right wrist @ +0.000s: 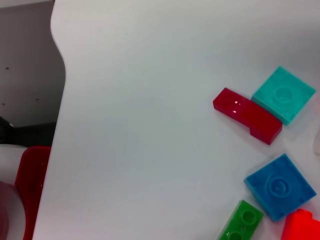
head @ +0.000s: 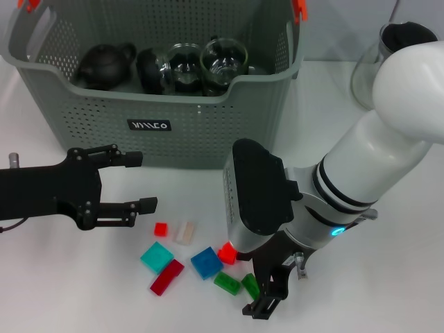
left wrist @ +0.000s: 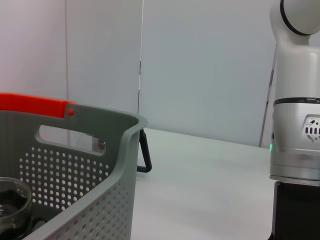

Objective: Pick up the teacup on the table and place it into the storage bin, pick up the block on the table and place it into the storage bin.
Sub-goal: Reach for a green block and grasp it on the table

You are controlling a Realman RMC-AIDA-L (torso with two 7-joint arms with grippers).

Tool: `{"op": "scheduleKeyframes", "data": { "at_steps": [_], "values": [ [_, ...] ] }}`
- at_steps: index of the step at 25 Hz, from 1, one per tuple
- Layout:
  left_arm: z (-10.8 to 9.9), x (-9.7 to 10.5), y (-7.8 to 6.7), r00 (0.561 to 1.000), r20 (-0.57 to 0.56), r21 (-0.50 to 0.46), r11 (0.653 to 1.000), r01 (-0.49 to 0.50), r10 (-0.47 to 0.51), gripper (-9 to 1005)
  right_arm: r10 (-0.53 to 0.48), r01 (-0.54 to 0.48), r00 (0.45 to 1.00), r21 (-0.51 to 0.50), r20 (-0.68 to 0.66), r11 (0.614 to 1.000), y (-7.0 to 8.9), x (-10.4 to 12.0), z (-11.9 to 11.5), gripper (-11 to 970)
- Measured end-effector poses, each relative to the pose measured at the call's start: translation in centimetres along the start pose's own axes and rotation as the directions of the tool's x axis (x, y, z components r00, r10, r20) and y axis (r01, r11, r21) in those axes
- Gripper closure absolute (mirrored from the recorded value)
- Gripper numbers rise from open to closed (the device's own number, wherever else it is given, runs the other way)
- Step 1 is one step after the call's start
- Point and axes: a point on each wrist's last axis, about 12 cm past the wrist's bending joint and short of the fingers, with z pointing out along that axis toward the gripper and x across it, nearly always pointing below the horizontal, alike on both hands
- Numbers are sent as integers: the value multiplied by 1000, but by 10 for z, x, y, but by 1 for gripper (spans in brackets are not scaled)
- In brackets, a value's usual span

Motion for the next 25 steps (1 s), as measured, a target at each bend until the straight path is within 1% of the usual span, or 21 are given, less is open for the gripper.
{"op": "scheduleKeyframes", "data": {
  "at_steps": [13,20,25],
  "values": [
    [0,-1,1,1000,3,-3,1000,-1,1,166,-4,4,1000,-3,-3,1000,0,0,-1,12],
    [-2,0,2,1000,13,-19,1000,5,-5,166,-31,31,999,-8,-11,999,1,1,-2,18],
    [-2,1,1,1000,15,-20,1000,11,-11,166,-71,71,997,-1,-32,998,1,1,-3,18]
  ]
}}
